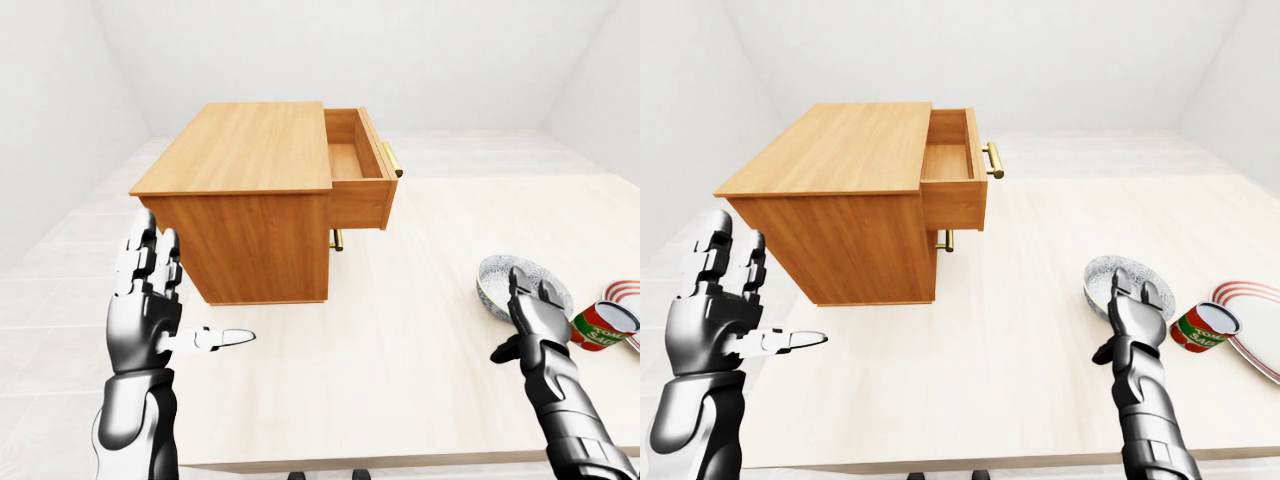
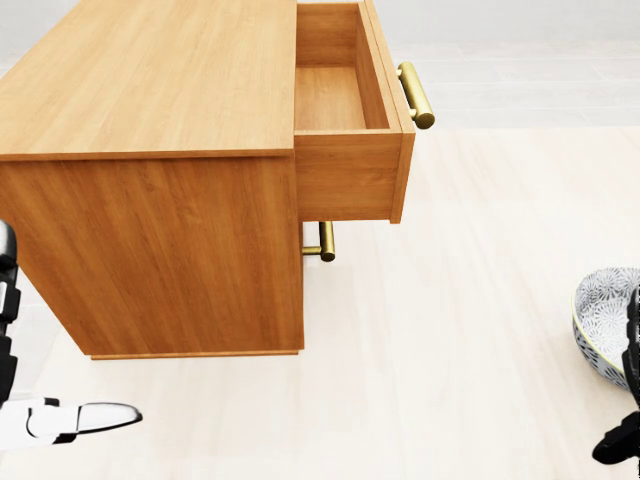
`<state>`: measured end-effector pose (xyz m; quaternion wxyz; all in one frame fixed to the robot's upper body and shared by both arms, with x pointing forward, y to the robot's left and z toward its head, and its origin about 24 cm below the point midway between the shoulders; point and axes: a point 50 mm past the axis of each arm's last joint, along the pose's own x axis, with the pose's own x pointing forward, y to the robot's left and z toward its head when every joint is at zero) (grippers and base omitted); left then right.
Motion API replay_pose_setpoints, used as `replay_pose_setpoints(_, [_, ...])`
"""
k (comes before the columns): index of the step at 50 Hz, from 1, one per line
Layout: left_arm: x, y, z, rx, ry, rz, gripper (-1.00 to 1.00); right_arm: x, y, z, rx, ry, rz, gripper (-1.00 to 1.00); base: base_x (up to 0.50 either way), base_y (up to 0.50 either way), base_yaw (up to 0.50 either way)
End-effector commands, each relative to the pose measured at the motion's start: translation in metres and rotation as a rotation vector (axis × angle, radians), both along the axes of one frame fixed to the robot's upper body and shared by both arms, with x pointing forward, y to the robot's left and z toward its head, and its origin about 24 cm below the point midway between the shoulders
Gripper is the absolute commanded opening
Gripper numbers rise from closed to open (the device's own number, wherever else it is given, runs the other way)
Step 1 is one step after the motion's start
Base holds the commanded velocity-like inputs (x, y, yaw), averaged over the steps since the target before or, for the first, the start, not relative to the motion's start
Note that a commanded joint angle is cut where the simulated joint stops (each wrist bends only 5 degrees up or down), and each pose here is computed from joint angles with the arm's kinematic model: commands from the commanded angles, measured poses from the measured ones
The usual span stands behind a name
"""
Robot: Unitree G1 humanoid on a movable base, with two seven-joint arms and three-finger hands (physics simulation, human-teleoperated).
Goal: Put the bowl on top of the cabinet.
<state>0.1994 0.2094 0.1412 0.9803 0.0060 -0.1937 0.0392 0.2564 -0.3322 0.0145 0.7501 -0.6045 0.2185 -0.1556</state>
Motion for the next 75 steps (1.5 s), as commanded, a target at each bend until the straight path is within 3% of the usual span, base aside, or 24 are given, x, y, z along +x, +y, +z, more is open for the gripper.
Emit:
replay_pose_setpoints(1, [0.002,0.001,-0.003,-0.003,0.012,0.000,1.00,0.003,0.001,-0.005,0.004,0.016,-0.001,1.00,0.00,0.00,0.00])
replay_pose_setpoints(34, [-0.002,0.001,0.001,0.001,-0.007,0.003,1.00,0.001,0.002,-0.001,-0.009,0.019,0.020,1.00,0.00,0.00,0.00])
replay_pose_setpoints(35, [-0.002,0.002,0.002,0.001,-0.008,0.004,1.00,0.001,0.002,-0.002,-0.009,0.020,0.018,0.95,0.00,0.00,0.00])
replay_pose_setpoints(37, [-0.002,0.002,0.002,0.001,-0.009,0.004,1.00,0.001,0.002,-0.001,-0.010,0.023,0.021,0.55,0.00,0.00,0.00])
replay_pose_setpoints(40, [-0.003,0.002,0.003,0.002,-0.012,0.005,1.00,0.001,0.003,0.000,-0.012,0.023,0.026,0.26,0.00,0.00,0.00])
replay_pose_setpoints(49, [-0.002,0.002,0.001,0.000,-0.005,0.005,1.00,0.001,0.002,0.001,-0.019,0.024,0.028,0.31,0.00,0.00,0.00])
replay_pose_setpoints(62, [-0.002,0.001,0.000,-0.001,0.001,0.005,1.00,-0.001,0.001,0.003,-0.023,0.022,0.029,0.22,0.00,0.00,0.00])
replay_pose_setpoints(66, [-0.002,0.002,-0.001,-0.002,0.002,0.006,1.00,-0.001,0.002,0.005,-0.025,0.021,0.035,0.09,0.00,0.00,0.00])
replay_pose_setpoints(68, [-0.002,0.002,-0.001,-0.002,0.002,0.005,1.00,-0.002,0.002,0.006,-0.026,0.022,0.036,-0.07,0.00,0.00,0.00])
replay_pose_setpoints(75, [-0.001,0.002,-0.002,-0.004,0.010,0.005,1.00,-0.002,0.002,0.006,-0.029,0.025,0.038,-0.18,0.00,0.00,0.00])
